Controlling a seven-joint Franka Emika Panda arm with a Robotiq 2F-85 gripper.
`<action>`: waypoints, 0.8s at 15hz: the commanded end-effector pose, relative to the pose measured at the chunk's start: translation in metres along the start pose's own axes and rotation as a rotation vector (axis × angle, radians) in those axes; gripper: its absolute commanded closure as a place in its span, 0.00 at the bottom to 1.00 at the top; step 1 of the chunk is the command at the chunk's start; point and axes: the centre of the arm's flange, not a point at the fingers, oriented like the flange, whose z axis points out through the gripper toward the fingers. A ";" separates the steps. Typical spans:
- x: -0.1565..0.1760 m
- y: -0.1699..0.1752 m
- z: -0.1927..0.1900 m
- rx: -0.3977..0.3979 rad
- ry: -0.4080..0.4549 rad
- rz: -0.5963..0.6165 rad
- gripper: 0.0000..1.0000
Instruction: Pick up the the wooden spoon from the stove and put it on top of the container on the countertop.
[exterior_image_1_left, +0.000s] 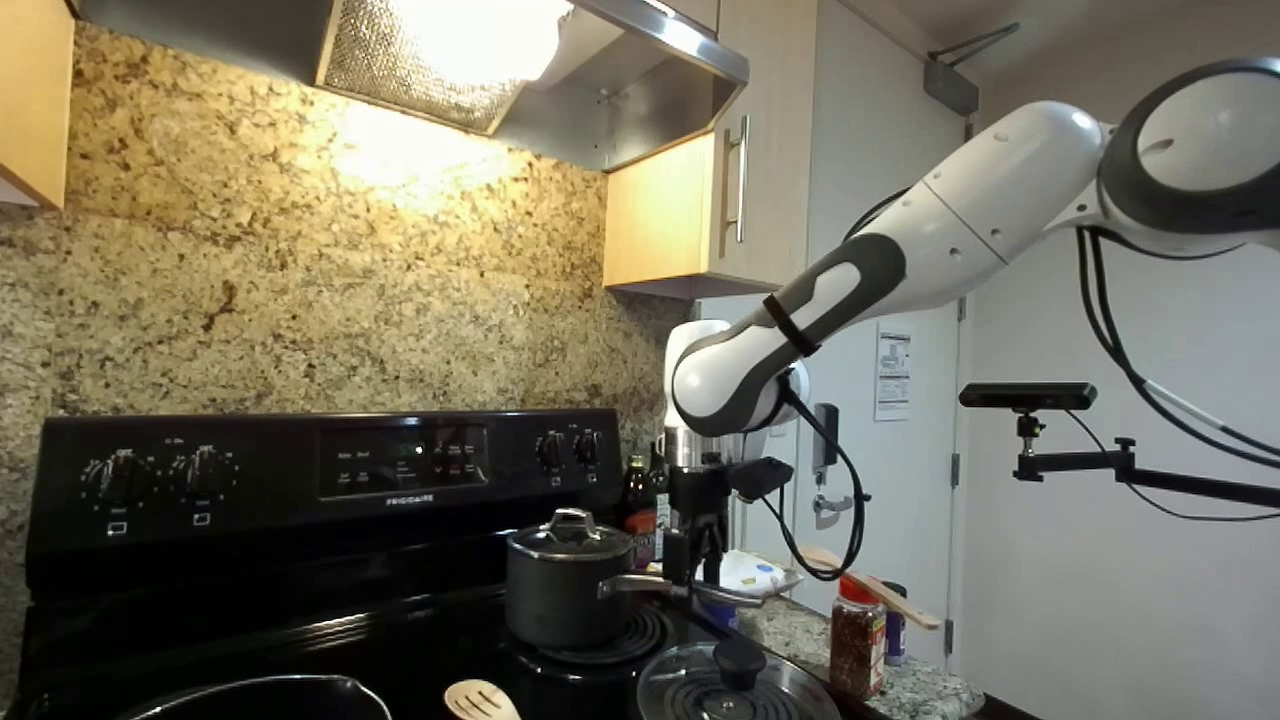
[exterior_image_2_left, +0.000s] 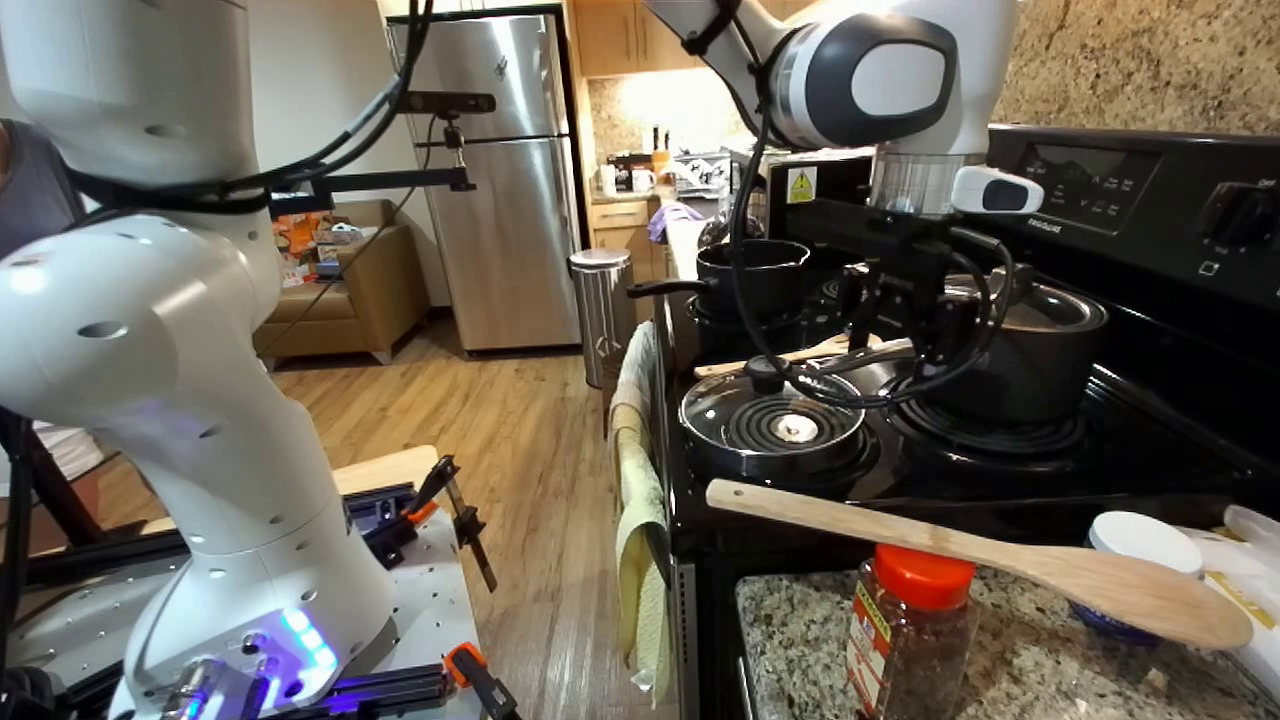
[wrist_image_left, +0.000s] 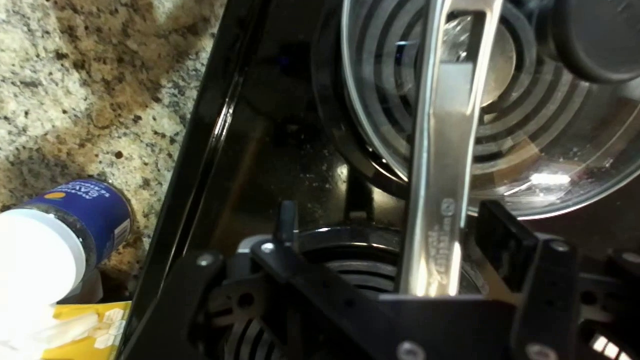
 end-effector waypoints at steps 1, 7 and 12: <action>-0.002 0.002 0.011 -0.001 0.022 0.034 0.42; -0.006 0.005 0.016 0.001 0.003 0.047 0.80; -0.018 0.017 0.017 0.016 -0.009 0.077 1.00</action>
